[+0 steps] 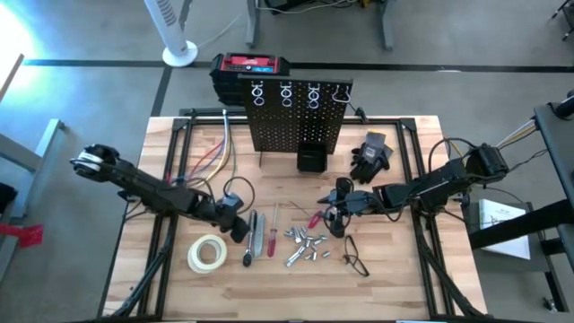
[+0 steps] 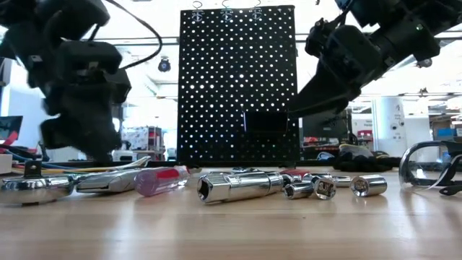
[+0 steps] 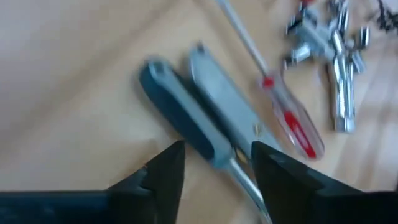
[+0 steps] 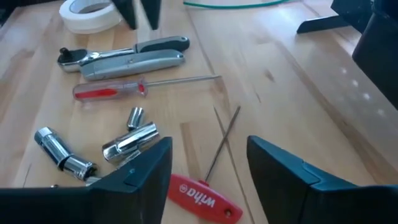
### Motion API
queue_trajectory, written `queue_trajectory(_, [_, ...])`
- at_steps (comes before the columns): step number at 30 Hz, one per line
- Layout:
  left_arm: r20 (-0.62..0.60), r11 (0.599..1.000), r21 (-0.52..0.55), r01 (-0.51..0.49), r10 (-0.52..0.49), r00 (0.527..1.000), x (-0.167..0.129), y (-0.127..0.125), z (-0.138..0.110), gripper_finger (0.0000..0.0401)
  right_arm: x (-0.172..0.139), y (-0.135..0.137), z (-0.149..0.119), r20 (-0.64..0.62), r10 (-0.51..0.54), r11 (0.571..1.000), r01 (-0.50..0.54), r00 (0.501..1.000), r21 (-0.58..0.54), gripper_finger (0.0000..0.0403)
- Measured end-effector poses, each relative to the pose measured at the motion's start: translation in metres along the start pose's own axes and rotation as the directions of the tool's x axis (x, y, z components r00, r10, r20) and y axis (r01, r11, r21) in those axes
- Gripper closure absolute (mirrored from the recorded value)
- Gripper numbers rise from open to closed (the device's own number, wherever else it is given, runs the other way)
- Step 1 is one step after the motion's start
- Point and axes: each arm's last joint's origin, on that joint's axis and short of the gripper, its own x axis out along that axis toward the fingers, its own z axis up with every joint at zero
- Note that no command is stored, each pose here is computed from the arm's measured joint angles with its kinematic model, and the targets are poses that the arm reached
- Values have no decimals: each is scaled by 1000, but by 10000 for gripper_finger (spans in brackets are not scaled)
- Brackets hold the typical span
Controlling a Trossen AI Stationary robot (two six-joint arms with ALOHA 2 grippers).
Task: Hang tools onto peg board
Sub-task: Hang the ratchet wrench on the peg board
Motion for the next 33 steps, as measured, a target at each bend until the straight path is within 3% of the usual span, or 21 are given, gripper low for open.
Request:
queue_trajectory(7, [-109,995,-102,-15,4,994,13,-23,-9,182,0,-1,1,9,-24,997,24,1000,74,189])
queue_trajectory(14, [-195,968,-55,-246,232,953,34,-36,-8,182,0,0,0,-1,-25,996,25,1000,90,190])
queue_trajectory(17, [-215,955,-10,-296,287,934,42,-41,-9,191,-1,0,-3,-29,-31,996,33,999,81,189])
queue_trajectory(21, [-222,942,37,-333,333,917,51,-48,-8,229,-1,-1,-6,-66,-43,996,48,997,81,188])
queue_trajectory(26, [-227,903,90,-421,430,874,57,-45,-10,303,-1,-2,-6,-66,-43,996,48,997,80,192])
queue_trajectory(30, [-218,895,129,-428,446,868,59,-44,-12,364,-1,-2,-6,-66,-44,996,49,997,80,197])
queue_trajectory(33, [-203,895,171,-412,441,874,56,-46,-10,371,-1,-2,-6,-66,-44,996,49,997,80,197])
